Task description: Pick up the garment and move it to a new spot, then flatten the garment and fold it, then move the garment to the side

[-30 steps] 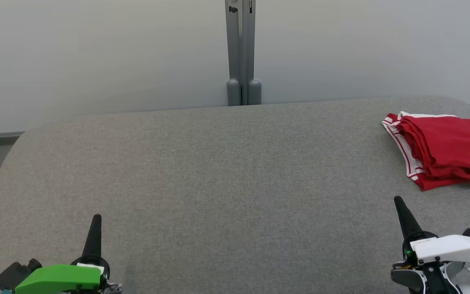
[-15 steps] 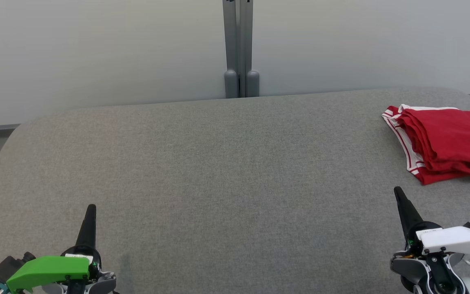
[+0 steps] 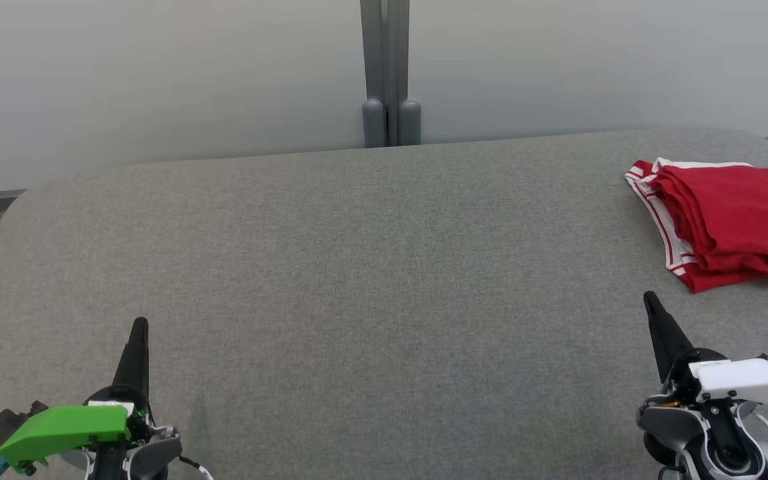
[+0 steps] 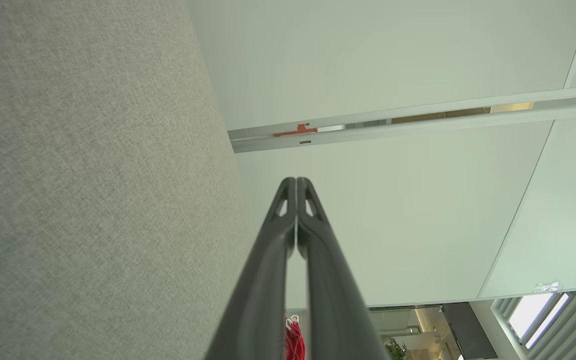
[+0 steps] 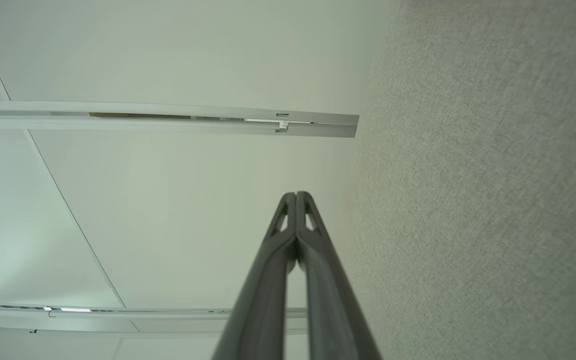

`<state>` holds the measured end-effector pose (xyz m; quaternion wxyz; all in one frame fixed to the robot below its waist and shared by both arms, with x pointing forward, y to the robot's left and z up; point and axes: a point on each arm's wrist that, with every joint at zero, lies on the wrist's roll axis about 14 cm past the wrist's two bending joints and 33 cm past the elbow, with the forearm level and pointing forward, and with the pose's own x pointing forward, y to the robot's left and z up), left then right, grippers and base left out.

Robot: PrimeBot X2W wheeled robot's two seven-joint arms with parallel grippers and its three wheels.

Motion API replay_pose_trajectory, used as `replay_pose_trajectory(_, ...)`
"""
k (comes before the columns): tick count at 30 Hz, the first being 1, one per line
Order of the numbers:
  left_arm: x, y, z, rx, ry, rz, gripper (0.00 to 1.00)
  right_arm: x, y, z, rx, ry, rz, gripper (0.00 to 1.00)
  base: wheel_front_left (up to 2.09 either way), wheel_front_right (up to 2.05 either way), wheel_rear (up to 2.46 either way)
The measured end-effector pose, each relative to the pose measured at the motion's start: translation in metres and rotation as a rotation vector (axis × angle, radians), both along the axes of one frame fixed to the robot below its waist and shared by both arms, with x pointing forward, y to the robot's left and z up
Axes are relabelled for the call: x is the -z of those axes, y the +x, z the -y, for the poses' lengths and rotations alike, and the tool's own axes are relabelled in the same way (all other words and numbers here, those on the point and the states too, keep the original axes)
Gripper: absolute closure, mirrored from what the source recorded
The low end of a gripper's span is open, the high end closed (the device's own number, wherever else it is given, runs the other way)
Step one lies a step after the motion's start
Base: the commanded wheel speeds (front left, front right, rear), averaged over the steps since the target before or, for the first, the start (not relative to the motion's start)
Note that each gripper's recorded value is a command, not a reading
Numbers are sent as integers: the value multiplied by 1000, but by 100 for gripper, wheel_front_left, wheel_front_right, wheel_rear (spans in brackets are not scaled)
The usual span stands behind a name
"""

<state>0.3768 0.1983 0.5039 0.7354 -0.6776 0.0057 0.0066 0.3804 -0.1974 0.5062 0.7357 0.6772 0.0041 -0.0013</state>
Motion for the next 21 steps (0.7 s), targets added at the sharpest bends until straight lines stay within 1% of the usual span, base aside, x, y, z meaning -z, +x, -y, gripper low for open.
replay_pose_trajectory(12, 1, 9, -2, 0, -79, 2, 100, 1, 7, 2, 3, 78, 1, 100, 0, 0, 0)
replay_pose_trajectory(21, 0, 11, -2, 0, -84, 7, 100, 0, 8, 3, 4, 84, 2, 100, 0, 0, 0)
